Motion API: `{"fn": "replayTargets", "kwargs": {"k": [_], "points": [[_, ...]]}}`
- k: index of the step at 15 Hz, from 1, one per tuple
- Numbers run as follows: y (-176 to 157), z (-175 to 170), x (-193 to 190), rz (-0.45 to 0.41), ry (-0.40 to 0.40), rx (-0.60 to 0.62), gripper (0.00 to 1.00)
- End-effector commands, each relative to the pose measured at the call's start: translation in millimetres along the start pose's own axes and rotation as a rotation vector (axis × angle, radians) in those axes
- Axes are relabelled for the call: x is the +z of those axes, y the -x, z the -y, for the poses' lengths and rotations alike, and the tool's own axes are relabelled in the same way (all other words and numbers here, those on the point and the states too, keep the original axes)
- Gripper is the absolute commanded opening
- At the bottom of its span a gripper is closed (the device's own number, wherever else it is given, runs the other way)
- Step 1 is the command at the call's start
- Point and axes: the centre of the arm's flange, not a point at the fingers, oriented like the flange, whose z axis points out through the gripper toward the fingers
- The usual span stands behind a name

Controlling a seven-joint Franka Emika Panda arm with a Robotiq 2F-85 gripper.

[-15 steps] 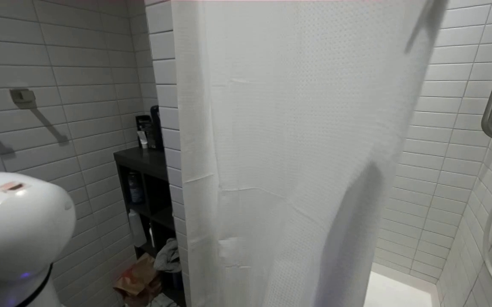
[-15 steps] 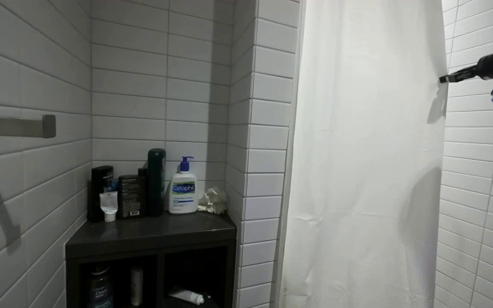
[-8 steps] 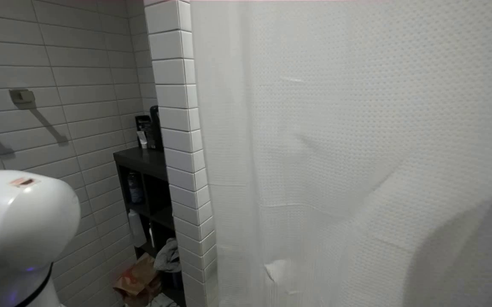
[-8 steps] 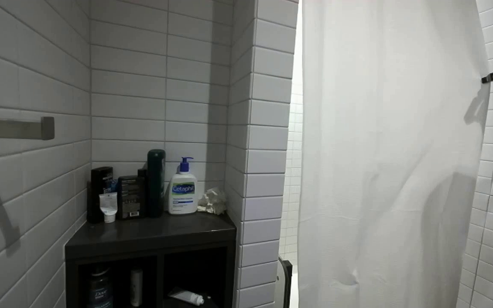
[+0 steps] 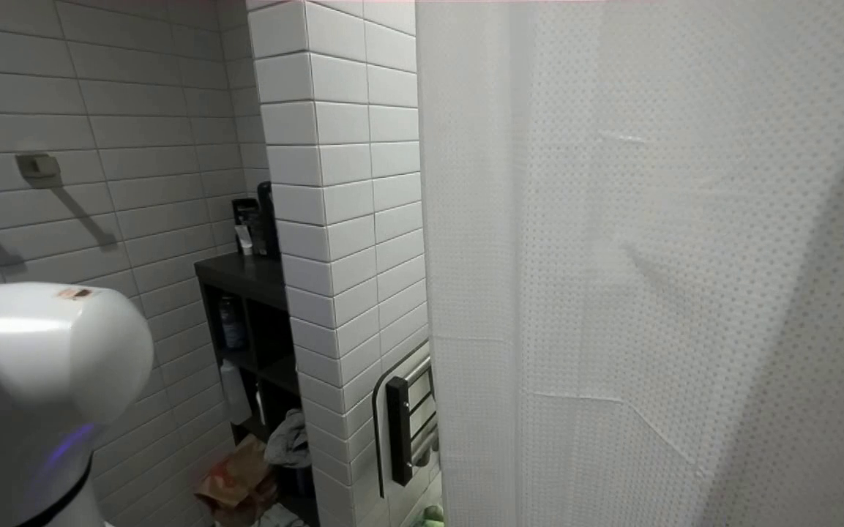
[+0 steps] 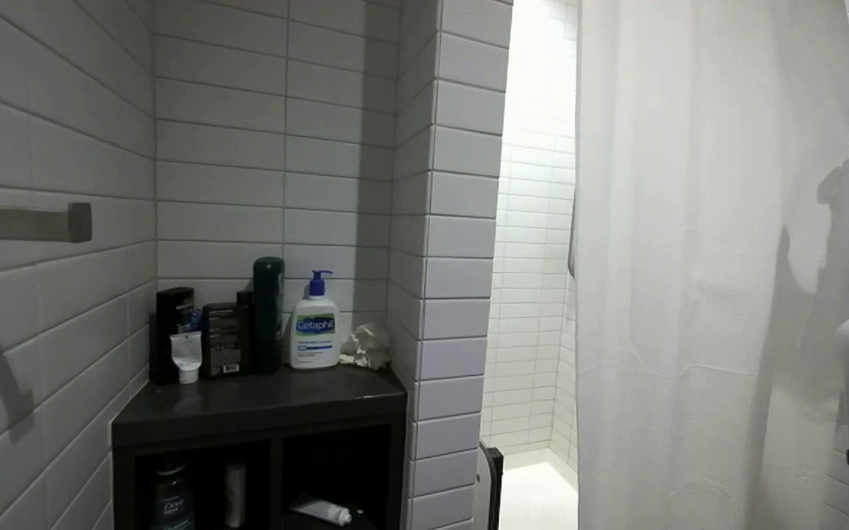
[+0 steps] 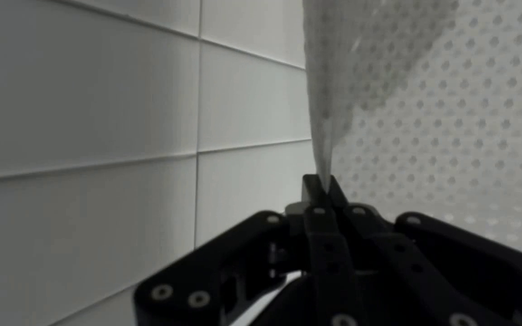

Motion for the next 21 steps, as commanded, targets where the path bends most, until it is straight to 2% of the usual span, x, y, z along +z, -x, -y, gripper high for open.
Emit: {"fn": "replayTargets", "kwargs": {"k": [1,2,3,4,7,8,9,11,13,15,17,21], "points": [[-26,-4,29,0.088,0.022,0.035,0.00],[-28,-1,31,0.108,0.008,0.037,0.27],[-9,5,16,0.062,0.002,0.033,0.03],[-11,6,19,0.076,-0.008,0.034,0.07],[-11,5,22,0.087,-0.010,0.036,0.26],[-11,4,21,0.087,-0.008,0.036,0.27],[-11,3,21,0.087,-0.007,0.037,0.52],[-6,-1,16,0.103,0.011,0.017,0.58],[0,-4,6,0.120,0.003,-0.005,0.70],[4,-1,-8,0.136,-0.051,-0.032,0.84],[3,8,-24,0.158,-0.157,-0.057,0.97],[-6,30,-70,0.213,-0.364,-0.130,1.00]]}}
